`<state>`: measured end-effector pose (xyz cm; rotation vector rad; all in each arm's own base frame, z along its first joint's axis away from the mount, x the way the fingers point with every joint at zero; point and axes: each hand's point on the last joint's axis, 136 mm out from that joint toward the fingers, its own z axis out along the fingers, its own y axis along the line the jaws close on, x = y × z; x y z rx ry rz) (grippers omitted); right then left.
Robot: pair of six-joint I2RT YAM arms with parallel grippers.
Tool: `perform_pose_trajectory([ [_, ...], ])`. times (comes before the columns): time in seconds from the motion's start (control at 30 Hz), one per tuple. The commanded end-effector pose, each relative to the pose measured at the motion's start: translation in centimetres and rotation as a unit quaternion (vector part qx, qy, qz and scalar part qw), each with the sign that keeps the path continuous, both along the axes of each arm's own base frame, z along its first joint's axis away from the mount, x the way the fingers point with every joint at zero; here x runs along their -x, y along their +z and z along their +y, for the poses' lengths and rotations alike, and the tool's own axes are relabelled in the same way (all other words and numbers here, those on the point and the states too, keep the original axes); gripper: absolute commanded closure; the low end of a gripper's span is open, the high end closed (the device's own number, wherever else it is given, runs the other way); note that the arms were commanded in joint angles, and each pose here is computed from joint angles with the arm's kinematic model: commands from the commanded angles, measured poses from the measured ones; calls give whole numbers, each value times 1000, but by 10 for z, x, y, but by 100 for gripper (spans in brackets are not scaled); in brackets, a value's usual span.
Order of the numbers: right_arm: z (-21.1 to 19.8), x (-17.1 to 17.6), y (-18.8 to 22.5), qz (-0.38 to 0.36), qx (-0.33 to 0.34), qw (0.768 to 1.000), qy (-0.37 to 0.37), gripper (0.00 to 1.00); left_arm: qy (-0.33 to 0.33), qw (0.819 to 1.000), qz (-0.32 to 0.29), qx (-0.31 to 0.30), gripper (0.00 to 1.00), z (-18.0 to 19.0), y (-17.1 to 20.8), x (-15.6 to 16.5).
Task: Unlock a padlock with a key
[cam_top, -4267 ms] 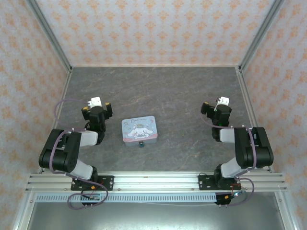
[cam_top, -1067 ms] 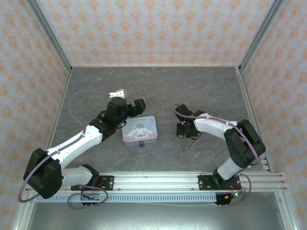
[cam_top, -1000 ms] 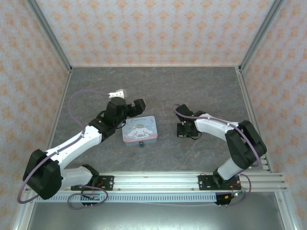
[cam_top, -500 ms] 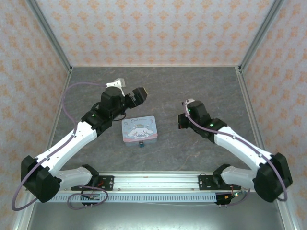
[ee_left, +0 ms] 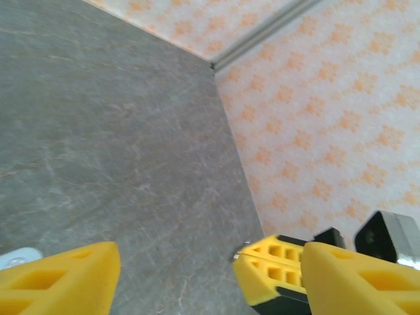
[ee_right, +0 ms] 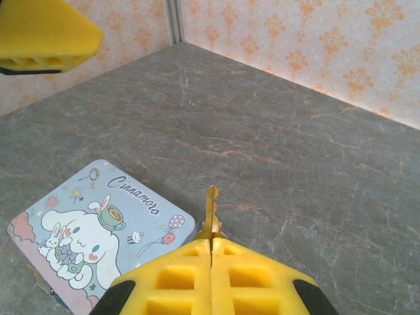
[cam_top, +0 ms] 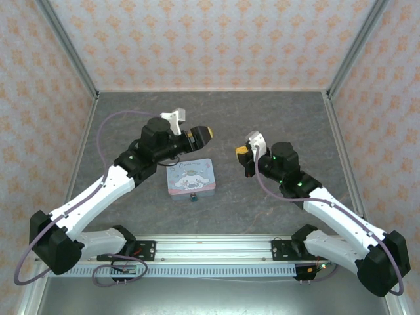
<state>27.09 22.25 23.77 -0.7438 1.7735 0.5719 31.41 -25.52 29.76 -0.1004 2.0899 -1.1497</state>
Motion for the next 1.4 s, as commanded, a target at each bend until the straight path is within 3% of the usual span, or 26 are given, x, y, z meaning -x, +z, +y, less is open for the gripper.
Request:
perform_pose_trajectory([
  [0.0,9,4,27,-47,-12,998,31,100,-60,998,-31,12,32,-29,19,8],
  [0.33,13,10,32,-33,-35,998,46,100,-102,995,-22,-5,47,-70,1,7],
  [0.8,16,12,44,-27,-61,997,49,100,-119,993,-13,-16,69,-92,-11,5],
  [1.07,11,11,50,-24,-90,995,28,99,-112,993,-26,-33,95,-89,-8,3],
  [1.2,9,22,55,-10,-113,993,41,75,-96,992,-56,-51,100,-78,1,3],
  [1.37,4,35,63,22,-151,985,78,54,-100,988,-101,-59,100,-72,15,7],
])
